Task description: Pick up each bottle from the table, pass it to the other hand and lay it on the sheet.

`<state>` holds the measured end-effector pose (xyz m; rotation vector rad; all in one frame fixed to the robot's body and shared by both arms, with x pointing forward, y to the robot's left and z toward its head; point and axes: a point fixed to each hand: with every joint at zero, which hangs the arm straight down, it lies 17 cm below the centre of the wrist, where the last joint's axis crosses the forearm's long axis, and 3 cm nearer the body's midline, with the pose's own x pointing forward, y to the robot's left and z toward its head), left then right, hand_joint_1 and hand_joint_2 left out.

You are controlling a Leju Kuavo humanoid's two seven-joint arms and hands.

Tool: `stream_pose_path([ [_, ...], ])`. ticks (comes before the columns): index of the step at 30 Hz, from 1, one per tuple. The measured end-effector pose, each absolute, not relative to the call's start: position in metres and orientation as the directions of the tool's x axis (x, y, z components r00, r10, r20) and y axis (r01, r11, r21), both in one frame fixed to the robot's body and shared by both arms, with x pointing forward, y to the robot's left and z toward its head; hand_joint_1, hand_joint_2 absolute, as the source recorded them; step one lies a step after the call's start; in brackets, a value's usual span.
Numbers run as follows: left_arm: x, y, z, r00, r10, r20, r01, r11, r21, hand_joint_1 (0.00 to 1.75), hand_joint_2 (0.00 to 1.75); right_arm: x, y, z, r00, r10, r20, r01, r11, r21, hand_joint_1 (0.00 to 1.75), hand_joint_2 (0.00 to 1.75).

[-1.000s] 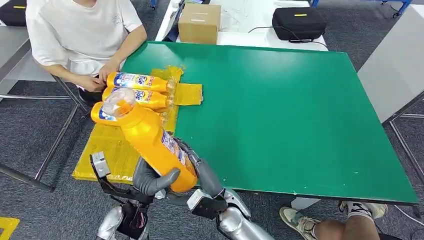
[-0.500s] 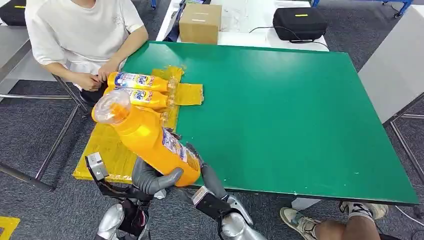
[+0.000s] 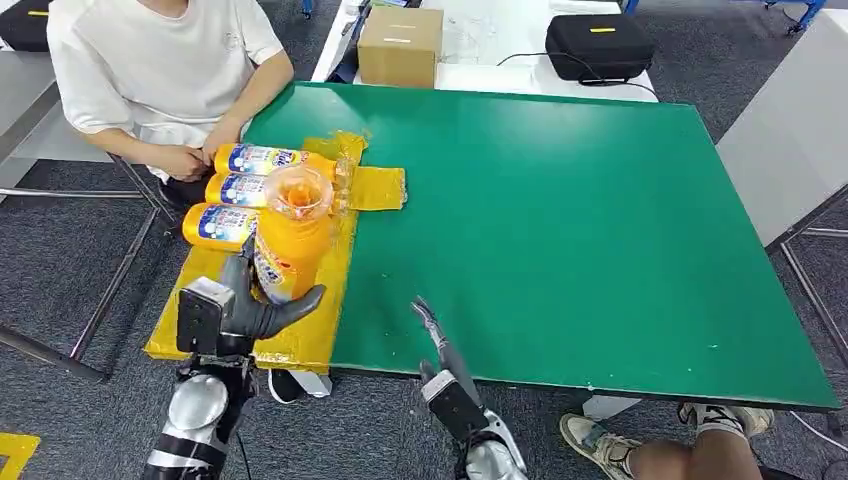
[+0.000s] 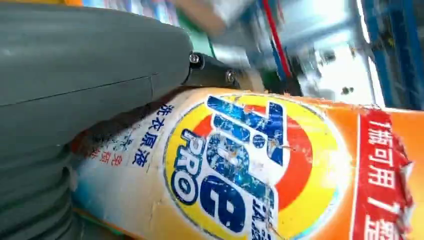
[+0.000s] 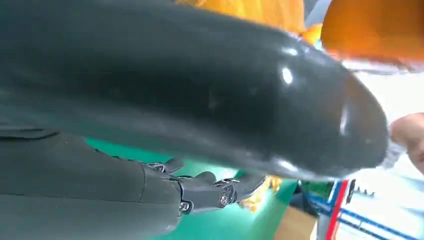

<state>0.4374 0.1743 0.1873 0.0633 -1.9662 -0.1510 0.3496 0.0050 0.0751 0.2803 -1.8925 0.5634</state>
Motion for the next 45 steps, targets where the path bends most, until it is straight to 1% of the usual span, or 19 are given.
stream_pose_path([
  [2, 0.448, 0.187, 0.174, -0.371, -0.290, 0.882, -0.043, 0.954, 0.296, 1.75, 1.75, 0.350, 0.003, 0.074, -0.379, 0.070, 0.923, -0.442, 0.862, -0.247, 0.00, 0.00],
  [4, 0.458, 0.197, 0.157, -0.339, -0.473, 0.813, -0.094, 0.877, 0.471, 1.75, 1.75, 0.350, 0.002, 0.073, -0.375, 0.067, 0.925, -0.448, 0.860, -0.244, 0.00, 0.00],
  [9, 0.486, 0.236, 0.104, -0.207, -0.738, 0.642, -0.122, 0.671, 0.731, 1.75, 1.75, 0.350, 0.001, 0.075, -0.363, 0.038, 0.931, -0.463, 0.860, -0.216, 0.00, 0.00],
  [13, 0.495, 0.267, 0.060, -0.122, -0.836, 0.535, -0.059, 0.544, 0.837, 1.75, 1.75, 0.354, -0.006, 0.099, -0.404, 0.009, 0.915, -0.413, 0.890, -0.191, 0.00, 0.00],
  [17, 0.495, 0.270, 0.057, -0.115, -0.839, 0.532, -0.055, 0.540, 0.840, 1.75, 1.75, 0.355, -0.006, 0.101, -0.407, 0.007, 0.914, -0.410, 0.892, -0.190, 0.00, 0.00],
  [18, 0.495, 0.270, 0.057, -0.115, -0.839, 0.532, -0.055, 0.540, 0.840, 1.75, 1.75, 0.355, -0.006, 0.101, -0.407, 0.007, 0.914, -0.410, 0.892, -0.190, 0.00, 1.75],
  [20, 0.494, 0.280, 0.045, -0.090, -0.850, 0.519, -0.036, 0.524, 0.851, 1.75, 1.75, 0.355, -0.007, 0.107, -0.419, 0.001, 0.908, -0.401, 0.897, -0.186, 0.00, 1.75],
  [22, 0.498, 0.302, 0.023, -0.028, -0.904, 0.426, 0.003, 0.426, 0.905, 1.75, 1.75, 0.362, -0.026, 0.135, -0.479, 0.025, 0.877, -0.264, 0.949, -0.172, 0.00, 1.75],
  [26, 0.496, 0.307, 0.010, -0.003, -0.915, 0.403, 0.047, 0.403, 0.914, 1.75, 1.75, 0.364, -0.033, 0.146, -0.484, 0.004, 0.875, -0.232, 0.964, -0.132, 0.00, 1.75],
  [27, 0.496, 0.307, 0.008, 0.000, -0.915, 0.402, 0.055, 0.402, 0.914, 1.68, 1.75, 0.364, -0.033, 0.148, -0.484, 0.000, 0.875, -0.230, 0.965, -0.127, 0.00, 1.75],
  [28, 0.496, 0.307, 0.007, 0.002, -0.916, 0.402, 0.060, 0.402, 0.914, 1.48, 1.75, 0.365, -0.035, 0.148, -0.482, -0.004, 0.876, -0.227, 0.966, -0.121, 0.00, 1.75],
  [30, 0.495, 0.307, 0.004, 0.000, -0.913, 0.407, 0.073, 0.406, 0.911, 0.47, 1.75, 0.366, -0.037, 0.148, -0.476, -0.013, 0.879, -0.229, 0.967, -0.109, 0.00, 1.75],
  [32, 0.495, 0.305, 0.003, -0.009, -0.905, 0.425, 0.086, 0.423, 0.902, 0.47, 1.75, 0.367, -0.037, 0.147, -0.465, -0.036, 0.885, -0.250, 0.964, -0.092, 0.00, 1.75],
  [33, 0.494, 0.304, 0.003, -0.018, -0.902, 0.431, 0.093, 0.427, 0.899, 0.10, 1.75, 0.367, -0.037, 0.146, -0.458, -0.049, 0.887, -0.259, 0.963, -0.081, 0.00, 1.75],
  [34, 0.494, 0.303, 0.002, -0.025, -0.900, 0.435, 0.101, 0.431, 0.897, 0.00, 1.75, 0.367, -0.037, 0.146, -0.454, -0.060, 0.889, -0.269, 0.960, -0.072, 0.00, 1.75],
  [40, 0.491, 0.295, -0.003, -0.059, -0.888, 0.457, 0.141, 0.445, 0.884, 0.00, 1.75, 0.365, -0.031, 0.144, -0.435, -0.097, 0.895, -0.314, 0.948, -0.050, 0.00, 1.75],
  [45, 0.483, 0.282, -0.003, -0.120, -0.849, 0.514, 0.175, 0.492, 0.853, 0.00, 1.75, 0.364, -0.028, 0.142, -0.419, -0.120, 0.900, -0.331, 0.943, -0.028, 0.00, 1.75],
])
